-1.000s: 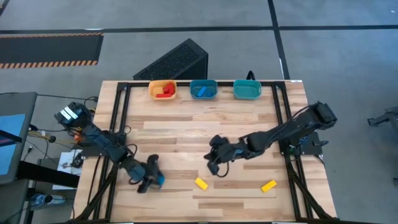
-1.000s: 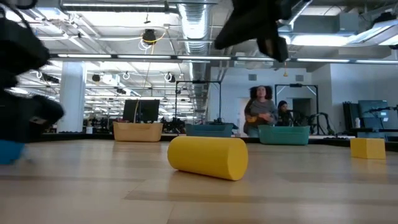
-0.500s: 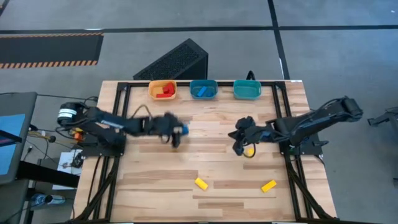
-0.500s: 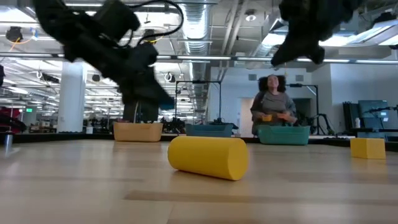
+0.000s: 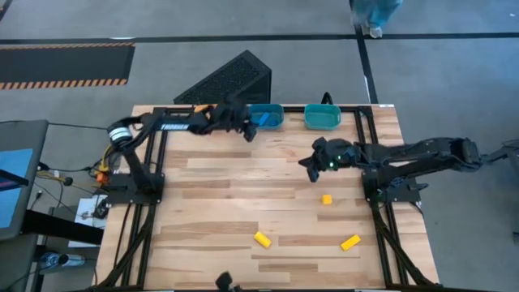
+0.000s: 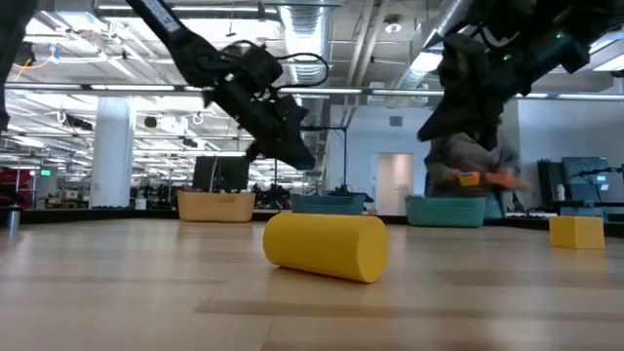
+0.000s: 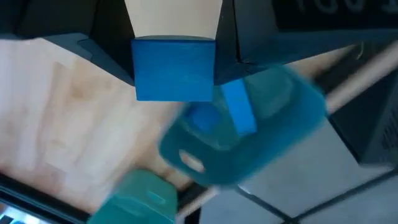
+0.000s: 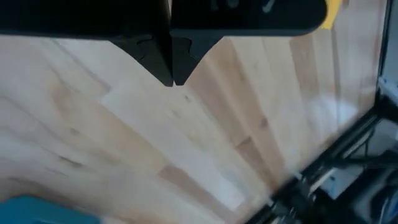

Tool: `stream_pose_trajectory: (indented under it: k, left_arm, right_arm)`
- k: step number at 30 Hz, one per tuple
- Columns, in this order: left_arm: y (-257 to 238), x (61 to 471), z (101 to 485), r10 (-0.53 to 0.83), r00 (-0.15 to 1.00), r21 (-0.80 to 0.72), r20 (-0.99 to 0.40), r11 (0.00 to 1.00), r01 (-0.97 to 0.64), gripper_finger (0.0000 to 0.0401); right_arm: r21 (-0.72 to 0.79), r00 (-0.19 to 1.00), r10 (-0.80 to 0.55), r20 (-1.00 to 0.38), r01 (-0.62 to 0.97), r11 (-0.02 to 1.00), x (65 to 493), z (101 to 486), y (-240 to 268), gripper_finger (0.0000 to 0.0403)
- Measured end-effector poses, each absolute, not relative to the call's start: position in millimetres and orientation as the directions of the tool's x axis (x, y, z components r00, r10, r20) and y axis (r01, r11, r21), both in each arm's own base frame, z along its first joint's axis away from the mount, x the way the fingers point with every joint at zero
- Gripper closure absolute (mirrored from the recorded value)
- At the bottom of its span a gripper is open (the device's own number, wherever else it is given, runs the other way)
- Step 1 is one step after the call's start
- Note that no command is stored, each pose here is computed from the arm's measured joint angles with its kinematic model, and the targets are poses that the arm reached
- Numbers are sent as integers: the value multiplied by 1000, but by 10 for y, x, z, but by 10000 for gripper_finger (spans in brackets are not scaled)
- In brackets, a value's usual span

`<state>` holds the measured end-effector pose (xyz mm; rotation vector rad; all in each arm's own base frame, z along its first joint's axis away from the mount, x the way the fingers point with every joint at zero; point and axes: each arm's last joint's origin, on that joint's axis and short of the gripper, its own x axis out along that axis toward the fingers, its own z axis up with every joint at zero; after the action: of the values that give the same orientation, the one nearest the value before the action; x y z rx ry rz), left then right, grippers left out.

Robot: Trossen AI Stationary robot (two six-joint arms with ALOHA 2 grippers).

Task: Sort & place blocks by color
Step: Put the blue block into the blue container, then put the top right yellow block into the light green container

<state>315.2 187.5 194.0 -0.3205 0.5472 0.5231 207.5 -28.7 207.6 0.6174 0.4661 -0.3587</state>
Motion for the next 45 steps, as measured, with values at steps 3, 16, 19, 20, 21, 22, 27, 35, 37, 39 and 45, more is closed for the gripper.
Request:
stream_pose_trajectory:
  k: [3,16,19,20,21,22,27,35,37,39,45]
  left_arm:
    - [2123,3205,1931,373,720,-146,-585,825,-546,251]
    - [2580,3384,1691,290,689,-245,-665,786,-567,236]
    - [2584,3386,1673,302,675,-242,-673,773,-587,211]
    - [2590,3384,1672,308,674,-240,-672,770,-591,201]
    - [2597,3382,1678,311,676,-240,-668,770,-592,190]
    - [2602,3379,1677,310,676,-241,-668,770,-591,180]
    - [2630,3354,1716,288,681,-273,-674,759,-591,147]
    - [2698,3427,2124,303,687,-202,-661,810,-551,146]
    - [2706,3442,2272,316,703,-185,-637,823,-538,153]
    - [2705,3441,2455,337,728,-177,-597,830,-529,163]
    - [2631,3331,2917,415,765,-100,-493,846,-523,201]
  right_arm:
    - [507,837,-206,-506,482,715,2043,2088,-475,399]
    - [603,839,-225,-495,519,606,1902,2090,-896,399]
    - [621,842,-224,-492,519,587,1870,2091,-957,398]
    - [626,843,-222,-491,518,583,1861,2091,-973,398]
    - [630,844,-219,-489,516,580,1853,2092,-987,398]
    - [633,844,-221,-489,517,576,1845,2092,-1001,398]
    - [639,847,-213,-487,512,574,1836,2092,-1016,398]
    - [643,849,-206,-487,508,573,1836,2091,-1014,398]
    - [644,846,-202,-494,512,568,1833,2085,-1011,397]
    - [642,840,-195,-506,518,565,1830,2073,-1000,397]
    - [630,810,-177,-559,554,544,1798,2024,-978,397]
